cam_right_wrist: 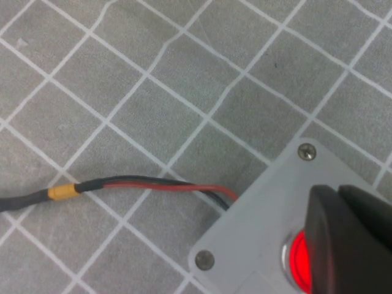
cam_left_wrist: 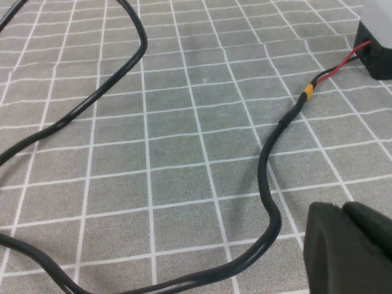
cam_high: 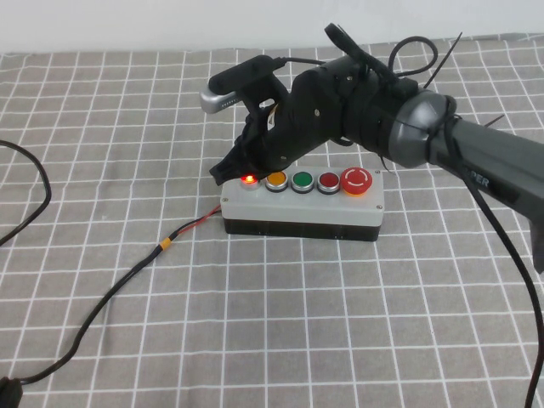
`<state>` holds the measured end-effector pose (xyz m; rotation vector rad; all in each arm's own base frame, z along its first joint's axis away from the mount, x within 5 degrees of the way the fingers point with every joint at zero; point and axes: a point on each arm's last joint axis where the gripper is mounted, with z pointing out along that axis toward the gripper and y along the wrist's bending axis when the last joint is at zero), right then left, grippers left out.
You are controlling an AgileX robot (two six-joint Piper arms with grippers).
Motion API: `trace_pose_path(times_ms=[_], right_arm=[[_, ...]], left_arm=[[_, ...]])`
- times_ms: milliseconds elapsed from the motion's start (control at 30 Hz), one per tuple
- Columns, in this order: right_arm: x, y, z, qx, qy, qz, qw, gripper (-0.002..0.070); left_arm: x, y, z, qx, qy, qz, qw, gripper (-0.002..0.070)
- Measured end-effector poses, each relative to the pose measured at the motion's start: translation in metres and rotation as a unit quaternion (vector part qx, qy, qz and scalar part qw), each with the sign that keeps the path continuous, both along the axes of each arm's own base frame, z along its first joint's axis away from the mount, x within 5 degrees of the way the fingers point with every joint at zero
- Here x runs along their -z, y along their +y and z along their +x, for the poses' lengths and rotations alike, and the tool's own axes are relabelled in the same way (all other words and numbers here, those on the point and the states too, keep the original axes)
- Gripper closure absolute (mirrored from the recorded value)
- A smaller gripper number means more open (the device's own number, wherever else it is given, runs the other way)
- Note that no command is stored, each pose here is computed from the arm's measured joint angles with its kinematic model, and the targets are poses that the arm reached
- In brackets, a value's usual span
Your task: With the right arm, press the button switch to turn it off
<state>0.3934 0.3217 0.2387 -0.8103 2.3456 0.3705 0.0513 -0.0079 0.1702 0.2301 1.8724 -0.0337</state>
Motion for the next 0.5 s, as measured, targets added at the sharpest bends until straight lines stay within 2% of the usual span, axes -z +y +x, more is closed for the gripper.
trace_pose_path(times_ms=[133,233,400,500], right_arm=[[-0.013,-0.003,-0.003,-0.002,-0.001,-0.005,1.000,0.0692],[-0.041,-0.008,-0.009,-0.004,-0.008,-0.004,1.000,0.0692],[-0.131,-0.030,-0.034,-0.004,-0.084,0.044,0.995,0.0692],[-0.188,-0.055,-0.062,-0.001,-0.134,0.063,0.989,0.0692]], left_arm=[[0.000,0.000,0.000,0.000,0.000,0.000,1.000,0.0678],[0.000,0.000,0.000,0.000,0.000,0.000,1.000,0.0678],[0.000,0.000,0.000,0.000,0.000,0.000,1.000,0.0678],[0.000,0.000,0.000,0.000,0.000,0.000,1.000,0.0678]])
